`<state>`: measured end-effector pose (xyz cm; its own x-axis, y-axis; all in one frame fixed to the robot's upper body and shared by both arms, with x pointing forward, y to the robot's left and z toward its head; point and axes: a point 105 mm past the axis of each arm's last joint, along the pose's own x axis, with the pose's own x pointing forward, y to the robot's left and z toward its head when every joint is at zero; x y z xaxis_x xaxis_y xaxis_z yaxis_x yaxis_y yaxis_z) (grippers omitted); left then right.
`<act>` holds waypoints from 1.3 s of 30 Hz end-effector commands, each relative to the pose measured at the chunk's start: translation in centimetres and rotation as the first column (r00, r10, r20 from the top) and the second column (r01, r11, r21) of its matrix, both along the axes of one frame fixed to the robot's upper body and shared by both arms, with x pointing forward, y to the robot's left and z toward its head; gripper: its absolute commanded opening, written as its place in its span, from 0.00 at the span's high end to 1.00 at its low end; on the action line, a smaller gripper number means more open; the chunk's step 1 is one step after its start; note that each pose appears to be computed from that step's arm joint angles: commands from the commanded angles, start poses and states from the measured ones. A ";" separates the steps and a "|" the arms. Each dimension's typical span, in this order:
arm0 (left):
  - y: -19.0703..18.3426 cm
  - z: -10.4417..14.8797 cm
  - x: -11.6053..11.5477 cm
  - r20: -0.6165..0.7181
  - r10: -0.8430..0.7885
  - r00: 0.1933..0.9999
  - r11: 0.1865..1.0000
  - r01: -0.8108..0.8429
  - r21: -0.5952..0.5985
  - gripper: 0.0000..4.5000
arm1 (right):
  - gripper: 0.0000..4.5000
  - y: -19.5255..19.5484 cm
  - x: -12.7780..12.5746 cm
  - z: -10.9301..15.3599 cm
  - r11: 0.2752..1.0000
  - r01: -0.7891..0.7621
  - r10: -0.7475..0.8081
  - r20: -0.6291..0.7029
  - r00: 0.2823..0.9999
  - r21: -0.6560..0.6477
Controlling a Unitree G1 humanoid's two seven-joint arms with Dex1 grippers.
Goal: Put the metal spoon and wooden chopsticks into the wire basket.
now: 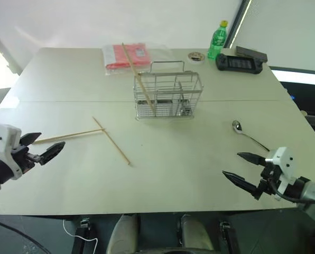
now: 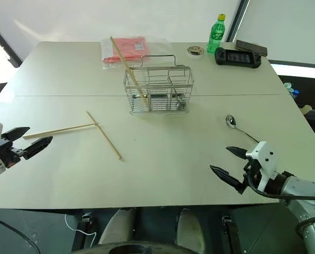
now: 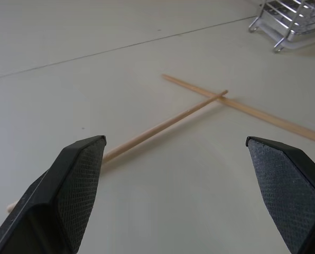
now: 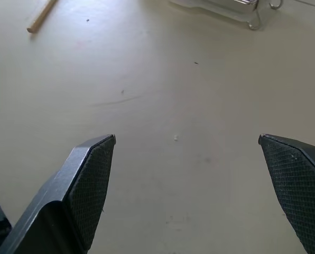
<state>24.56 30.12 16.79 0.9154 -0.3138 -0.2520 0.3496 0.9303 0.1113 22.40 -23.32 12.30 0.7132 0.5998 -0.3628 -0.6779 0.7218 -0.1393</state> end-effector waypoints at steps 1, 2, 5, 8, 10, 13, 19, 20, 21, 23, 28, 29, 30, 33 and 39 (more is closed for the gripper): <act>-2.1 2.5 0.1 0.049 -0.094 0.994 0.995 0.093 0.028 0.00 | 0.00 -0.8 1.1 2.4 0.997 -0.012 0.016 0.055 0.998 -0.071; -2.9 3.4 0.3 0.059 -0.129 0.990 0.991 0.127 0.028 0.00 | 0.00 -1.0 1.8 3.3 0.996 -0.017 0.023 0.065 0.998 -0.087; -5.2 6.1 1.0 0.093 -0.246 0.965 0.969 0.242 0.052 0.00 | 0.00 -2.1 3.7 5.3 0.985 -0.038 0.049 0.060 0.997 -0.165; -7.0 7.9 1.9 0.108 -0.340 0.934 0.938 0.329 0.107 0.00 | 0.00 -3.4 5.7 6.4 0.968 -0.059 0.069 0.030 0.997 -0.244; -8.1 9.2 2.4 0.123 -0.403 0.907 0.912 0.387 0.136 0.00 | 0.00 -4.4 7.1 6.9 0.960 -0.074 0.075 -0.006 0.997 -0.269; -9.7 11.4 3.1 0.162 -0.478 0.863 0.878 0.462 0.124 0.00 | 0.00 -5.7 8.9 7.0 0.957 -0.086 0.066 -0.082 0.994 -0.279; -11.6 13.4 3.3 0.181 -0.561 0.808 0.827 0.558 0.074 0.00 | 0.00 -7.7 10.6 5.1 0.936 -0.100 0.025 -0.218 0.976 -0.338; -11.8 13.5 3.2 0.178 -0.573 0.800 0.819 0.569 0.075 0.00 | 0.00 -8.0 10.8 4.8 0.930 -0.102 0.020 -0.226 0.974 -0.353; -12.0 13.4 3.0 0.172 -0.583 0.794 0.811 0.579 0.076 0.00 | 0.00 -8.3 11.1 4.5 0.925 -0.091 0.004 -0.230 0.973 -0.368; -12.2 13.2 2.7 0.166 -0.593 0.788 0.804 0.589 0.076 0.00 | 0.00 -8.7 11.7 4.1 0.924 -0.070 -0.024 -0.239 0.971 -0.377; -12.7 12.4 2.5 0.161 -0.604 0.780 0.796 0.600 0.079 0.00 | 0.00 -8.6 13.2 3.2 0.917 -0.047 -0.055 -0.242 0.969 -0.396; -12.8 12.1 2.5 0.155 -0.608 0.779 0.793 0.603 0.083 0.00 | 0.00 -8.5 13.5 3.0 0.917 -0.044 -0.059 -0.243 0.968 -0.397; -12.9 11.9 2.3 0.145 -0.613 0.776 0.790 0.607 0.089 0.00 | 0.00 -8.3 13.7 2.9 0.916 -0.051 -0.053 -0.245 0.968 -0.398; -13.2 11.4 2.0 0.125 -0.626 0.770 0.780 0.619 0.095 0.00 | 0.00 -7.9 14.1 2.4 0.912 -0.075 -0.033 -0.254 0.967 -0.403; -13.4 11.3 1.6 0.115 -0.639 0.760 0.769 0.631 0.104 0.00 | 0.00 -6.8 14.7 1.3 0.930 -0.080 -0.030 -0.291 0.956 -0.360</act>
